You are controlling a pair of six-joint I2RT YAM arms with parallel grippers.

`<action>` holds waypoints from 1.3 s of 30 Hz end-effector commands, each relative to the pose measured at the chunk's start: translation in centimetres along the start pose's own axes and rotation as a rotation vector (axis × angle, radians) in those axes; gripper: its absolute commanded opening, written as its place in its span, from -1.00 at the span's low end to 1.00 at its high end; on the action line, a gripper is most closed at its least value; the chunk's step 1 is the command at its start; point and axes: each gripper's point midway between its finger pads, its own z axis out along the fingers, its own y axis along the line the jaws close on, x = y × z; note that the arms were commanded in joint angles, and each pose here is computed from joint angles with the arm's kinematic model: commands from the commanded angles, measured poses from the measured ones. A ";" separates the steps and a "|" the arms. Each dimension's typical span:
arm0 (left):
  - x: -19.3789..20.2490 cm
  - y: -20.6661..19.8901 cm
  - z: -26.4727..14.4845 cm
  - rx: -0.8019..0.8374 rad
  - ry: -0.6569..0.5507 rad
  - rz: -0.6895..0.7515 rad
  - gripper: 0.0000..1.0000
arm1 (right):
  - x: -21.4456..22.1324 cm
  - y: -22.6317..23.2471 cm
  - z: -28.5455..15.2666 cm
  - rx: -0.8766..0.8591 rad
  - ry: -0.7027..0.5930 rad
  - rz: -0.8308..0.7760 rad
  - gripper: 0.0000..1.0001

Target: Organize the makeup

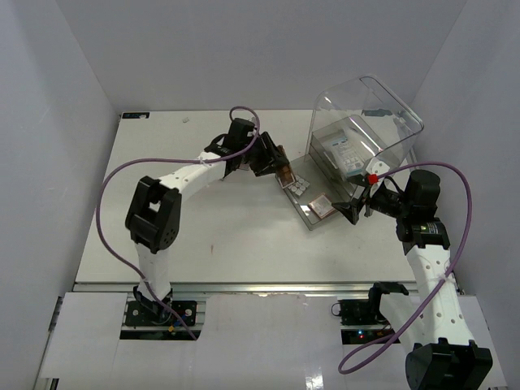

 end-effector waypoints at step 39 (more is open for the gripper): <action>4.5 -5.0 8.9 0.015 0.086 -0.180 0.96 | 0.2 -0.7 0.0 0.020 -0.001 -0.035 0.80</action>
